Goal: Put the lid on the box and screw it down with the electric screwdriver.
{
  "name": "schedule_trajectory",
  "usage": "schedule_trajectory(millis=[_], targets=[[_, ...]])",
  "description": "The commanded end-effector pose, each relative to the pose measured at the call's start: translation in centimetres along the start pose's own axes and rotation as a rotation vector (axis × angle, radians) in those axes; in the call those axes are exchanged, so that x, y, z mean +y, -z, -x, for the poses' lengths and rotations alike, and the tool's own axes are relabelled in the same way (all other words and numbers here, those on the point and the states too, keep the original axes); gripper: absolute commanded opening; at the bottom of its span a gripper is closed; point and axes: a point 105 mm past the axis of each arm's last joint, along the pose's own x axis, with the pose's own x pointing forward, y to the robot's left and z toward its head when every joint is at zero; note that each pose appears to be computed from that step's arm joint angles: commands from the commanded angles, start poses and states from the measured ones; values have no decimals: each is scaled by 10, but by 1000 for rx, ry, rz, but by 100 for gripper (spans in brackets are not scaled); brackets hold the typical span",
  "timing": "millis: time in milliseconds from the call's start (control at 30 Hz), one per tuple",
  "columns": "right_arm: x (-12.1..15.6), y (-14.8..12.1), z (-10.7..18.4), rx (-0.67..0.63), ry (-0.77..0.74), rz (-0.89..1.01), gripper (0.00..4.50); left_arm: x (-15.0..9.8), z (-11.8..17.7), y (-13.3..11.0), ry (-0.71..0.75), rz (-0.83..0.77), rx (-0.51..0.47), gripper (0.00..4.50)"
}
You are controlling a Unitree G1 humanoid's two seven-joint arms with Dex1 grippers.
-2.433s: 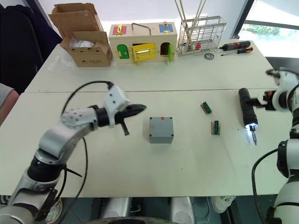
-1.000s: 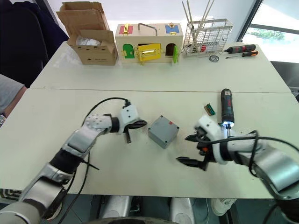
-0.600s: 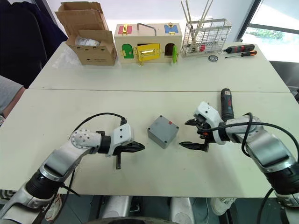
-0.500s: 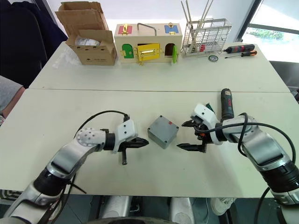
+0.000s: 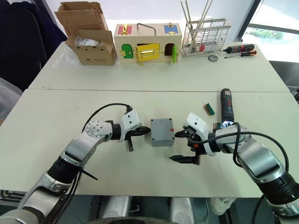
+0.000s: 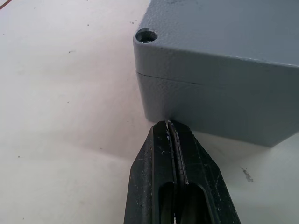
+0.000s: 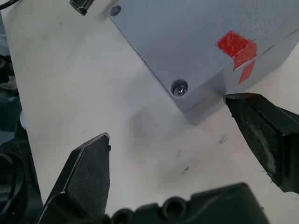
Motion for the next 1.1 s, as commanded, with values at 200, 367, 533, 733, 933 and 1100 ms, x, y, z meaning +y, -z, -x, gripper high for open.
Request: schedule_trajectory(millis=[200, 367, 533, 733, 933, 1100], targets=[[-22, -3, 30, -10, 222, -38, 447, 16, 5, -15, -89, -33, -55, 0], [-46, -10, 83, -148, 422, -219, 447, 23, 28, -22, -118, 7, -90, 0], [-76, -7, 103, -236, 566, -269, 447, 17, 41, -40, -59, 28, -148, 0], [-143, 21, 94, -202, 844, -263, 447, 8, 39, -64, -13, -8, -195, 0], [-165, 37, 84, -161, 904, -278, 397, 1, 37, -64, -9, 2, -193, 0], [-171, 40, 83, -163, 909, -280, 397, 0, 37, -62, -14, 7, -189, 0]])
